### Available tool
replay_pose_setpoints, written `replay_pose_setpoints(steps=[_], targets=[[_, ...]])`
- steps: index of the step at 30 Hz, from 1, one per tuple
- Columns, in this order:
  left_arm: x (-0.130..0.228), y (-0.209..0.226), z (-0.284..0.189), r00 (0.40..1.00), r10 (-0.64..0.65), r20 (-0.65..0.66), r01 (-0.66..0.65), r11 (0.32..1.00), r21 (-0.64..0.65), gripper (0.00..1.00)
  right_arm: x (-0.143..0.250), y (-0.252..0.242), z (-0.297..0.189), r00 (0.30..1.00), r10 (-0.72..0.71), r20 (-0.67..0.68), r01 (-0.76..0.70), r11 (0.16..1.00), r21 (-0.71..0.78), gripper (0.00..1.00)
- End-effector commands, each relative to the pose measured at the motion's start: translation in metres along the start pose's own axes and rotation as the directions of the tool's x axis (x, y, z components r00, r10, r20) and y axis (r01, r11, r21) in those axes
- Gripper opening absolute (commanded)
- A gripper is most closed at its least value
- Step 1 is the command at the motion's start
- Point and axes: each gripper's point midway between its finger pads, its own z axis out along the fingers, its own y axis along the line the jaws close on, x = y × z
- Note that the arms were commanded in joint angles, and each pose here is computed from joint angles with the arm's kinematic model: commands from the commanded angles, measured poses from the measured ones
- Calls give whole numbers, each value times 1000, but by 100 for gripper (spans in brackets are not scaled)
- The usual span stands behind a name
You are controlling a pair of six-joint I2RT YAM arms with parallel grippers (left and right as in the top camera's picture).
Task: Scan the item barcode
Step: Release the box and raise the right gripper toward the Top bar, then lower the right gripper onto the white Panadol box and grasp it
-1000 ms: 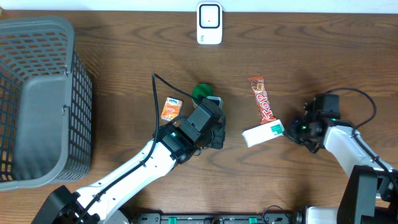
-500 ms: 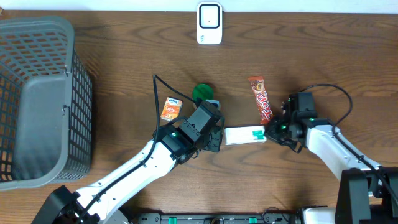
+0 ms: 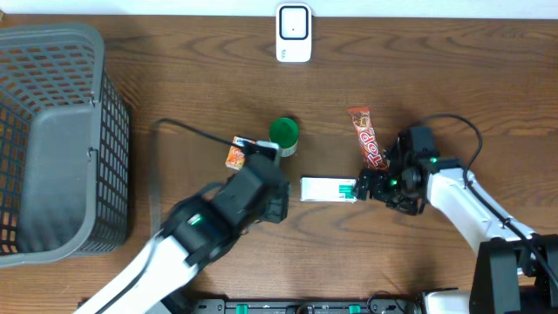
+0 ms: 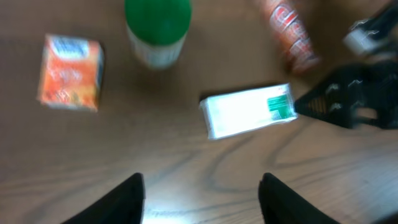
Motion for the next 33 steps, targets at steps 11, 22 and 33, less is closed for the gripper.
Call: replay_pose_setpoints(steps=[11, 22, 33], targets=[[-14, 14, -52, 988, 7, 157, -7, 1000, -2, 67, -36, 84, -101, 711, -686, 155, 704, 694, -154, 99], [-14, 14, -50, 989, 9, 149, -8, 1000, -6, 67, -31, 73, -56, 676, -737, -17, 722, 666, -188, 99], [-8, 17, -49, 992, 14, 125, -12, 1000, -22, 68, -48, 46, 2, 456, -852, -258, 886, 461, 45, 99]])
